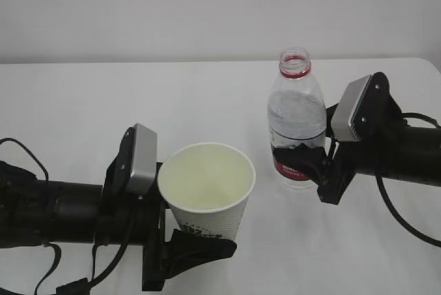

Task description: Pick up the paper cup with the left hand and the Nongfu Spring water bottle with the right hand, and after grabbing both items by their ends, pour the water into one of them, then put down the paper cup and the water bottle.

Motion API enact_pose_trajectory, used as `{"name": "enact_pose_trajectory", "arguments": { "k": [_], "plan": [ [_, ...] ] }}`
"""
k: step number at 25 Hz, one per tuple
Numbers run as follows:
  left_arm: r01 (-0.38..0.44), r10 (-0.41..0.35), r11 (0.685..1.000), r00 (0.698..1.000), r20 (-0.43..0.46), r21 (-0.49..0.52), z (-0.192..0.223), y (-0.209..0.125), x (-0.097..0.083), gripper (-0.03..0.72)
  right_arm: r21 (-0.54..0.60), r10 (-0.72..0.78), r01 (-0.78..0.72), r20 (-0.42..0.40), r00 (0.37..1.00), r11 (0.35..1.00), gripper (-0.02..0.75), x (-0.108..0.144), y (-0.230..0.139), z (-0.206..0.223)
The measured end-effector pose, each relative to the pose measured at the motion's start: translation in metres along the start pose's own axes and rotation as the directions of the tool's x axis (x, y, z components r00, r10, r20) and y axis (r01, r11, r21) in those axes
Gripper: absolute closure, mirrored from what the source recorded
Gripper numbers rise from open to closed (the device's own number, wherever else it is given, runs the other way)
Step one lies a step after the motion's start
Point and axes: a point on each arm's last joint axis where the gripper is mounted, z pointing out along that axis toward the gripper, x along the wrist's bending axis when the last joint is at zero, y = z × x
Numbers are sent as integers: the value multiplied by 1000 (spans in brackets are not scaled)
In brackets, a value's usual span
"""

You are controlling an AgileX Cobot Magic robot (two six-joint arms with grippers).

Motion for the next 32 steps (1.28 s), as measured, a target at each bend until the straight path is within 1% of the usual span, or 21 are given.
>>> {"name": "enact_pose_trajectory", "arguments": {
  "k": [4, 11, 18, 23, 32],
  "plan": [
    [0, 0, 1000, 1000, 0, 0, 0, 0, 0, 134, -7, -22, 22, 1, 1000, 1000, 259, -3, 5, 3],
    [0, 0, 1000, 1000, 0, 0, 0, 0, 0, 134, 55, -93, 92, 12, 996, 994, 259, -7, 9, -1],
    [1, -1, 1000, 1000, -2, -1, 0, 0, 0, 134, 109, -228, 224, 20, 974, 968, 259, -4, 30, -3],
    [0, 0, 1000, 1000, -2, -1, 0, 0, 0, 134, 128, -316, 311, 18, 949, 942, 259, -3, 49, -1],
    [7, -7, 1000, 1000, -16, -6, 0, 0, 1, 134, 126, -409, 405, 3, 913, 905, 259, -1, 53, -2]
  ]
}}
